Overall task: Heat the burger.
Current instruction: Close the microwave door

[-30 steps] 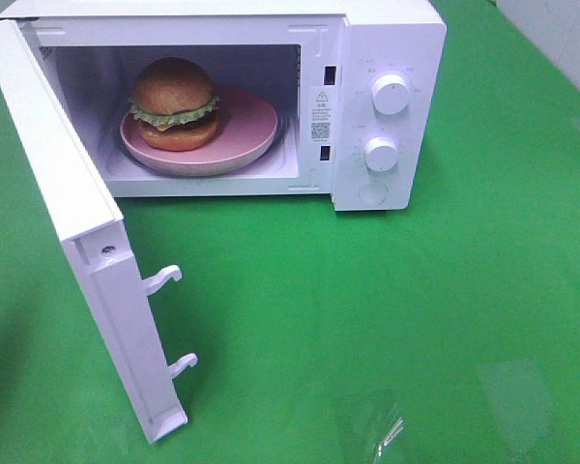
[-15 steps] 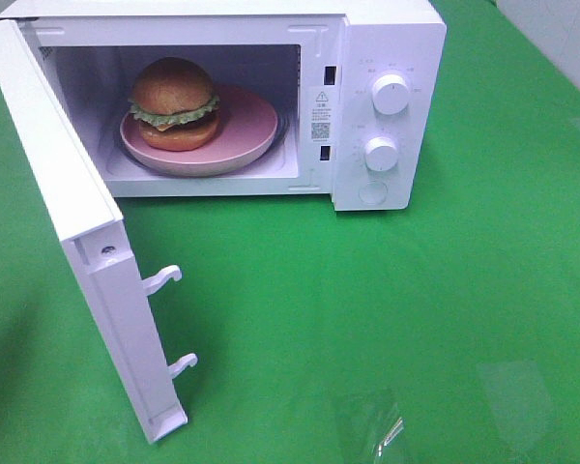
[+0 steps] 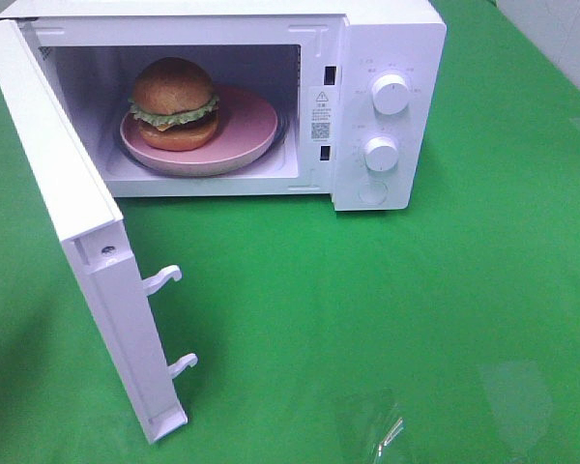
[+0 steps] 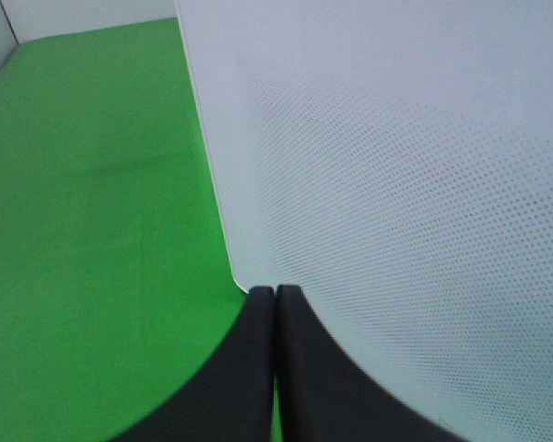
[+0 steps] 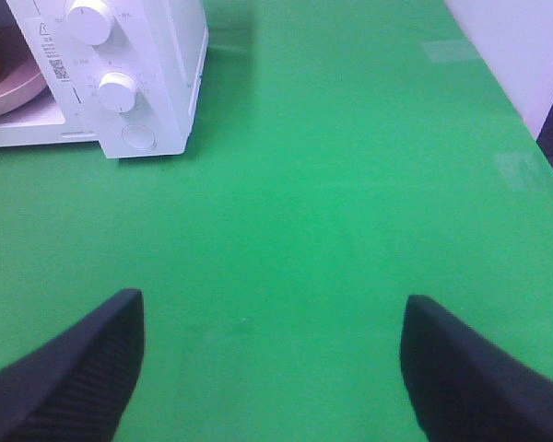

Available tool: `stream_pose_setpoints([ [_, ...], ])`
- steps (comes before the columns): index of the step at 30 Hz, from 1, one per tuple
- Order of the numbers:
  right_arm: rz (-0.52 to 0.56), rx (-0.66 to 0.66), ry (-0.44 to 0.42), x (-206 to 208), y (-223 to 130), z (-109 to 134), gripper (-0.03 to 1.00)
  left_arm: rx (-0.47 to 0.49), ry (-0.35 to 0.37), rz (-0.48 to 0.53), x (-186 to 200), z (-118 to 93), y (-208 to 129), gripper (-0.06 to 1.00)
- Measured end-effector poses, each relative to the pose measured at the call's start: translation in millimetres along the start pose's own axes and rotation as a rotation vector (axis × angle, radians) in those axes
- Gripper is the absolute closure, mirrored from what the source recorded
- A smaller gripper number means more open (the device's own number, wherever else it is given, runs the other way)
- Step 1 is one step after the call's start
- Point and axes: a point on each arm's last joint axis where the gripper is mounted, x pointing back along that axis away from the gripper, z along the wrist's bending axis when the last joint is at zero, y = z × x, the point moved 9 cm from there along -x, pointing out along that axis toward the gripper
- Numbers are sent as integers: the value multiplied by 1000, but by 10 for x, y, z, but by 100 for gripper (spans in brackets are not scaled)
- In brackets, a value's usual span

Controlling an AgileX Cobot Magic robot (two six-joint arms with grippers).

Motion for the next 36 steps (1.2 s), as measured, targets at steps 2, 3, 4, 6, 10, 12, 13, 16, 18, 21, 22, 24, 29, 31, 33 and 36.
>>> stream_pose_setpoints([
  [2,0,0,0,0,0,0,22,-5,-26,7,-52,-38,-8,94],
  [3,0,0,0,0,0,0,22,-5,-26,7,-52,-38,-8,94],
  [4,0,0,0,0,0,0,22,-3,-54,8,-106,-81,-3,94],
  [6,0,0,0,0,0,0,22,-2,-70,5,-134,-105,13,94],
  [10,0,0,0,0,0,0,22,17,-115,-12,-216,-170,65,94],
  [12,0,0,0,0,0,0,22,23,-122,-3,-246,-180,44,94],
  [13,0,0,0,0,0,0,22,26,-134,5,-272,-208,23,94],
  [16,0,0,0,0,0,0,22,23,-159,9,-307,-278,20,94],
  [18,1,0,0,0,-2,0,22,16,-187,8,-349,-357,34,94],
  [21,1,0,0,0,-2,0,23,7,-219,12,-430,-473,41,94],
  [22,1,0,0,0,-2,0,23,7,-219,12,-430,-473,41,94],
  [24,1,0,0,0,-2,0,23,10,-223,13,-453,-494,45,94],
  [29,1,0,0,0,-2,0,23,-2,-268,-4,-575,-657,136,94],
  [31,1,0,0,0,-2,0,23,-5,-280,-9,-613,-709,160,94],
  [33,1,0,0,0,-2,0,23,-7,-291,-11,-649,-761,178,94],
  [36,1,0,0,0,-2,0,23,-6,-306,-10,-723,-858,188,94],
])
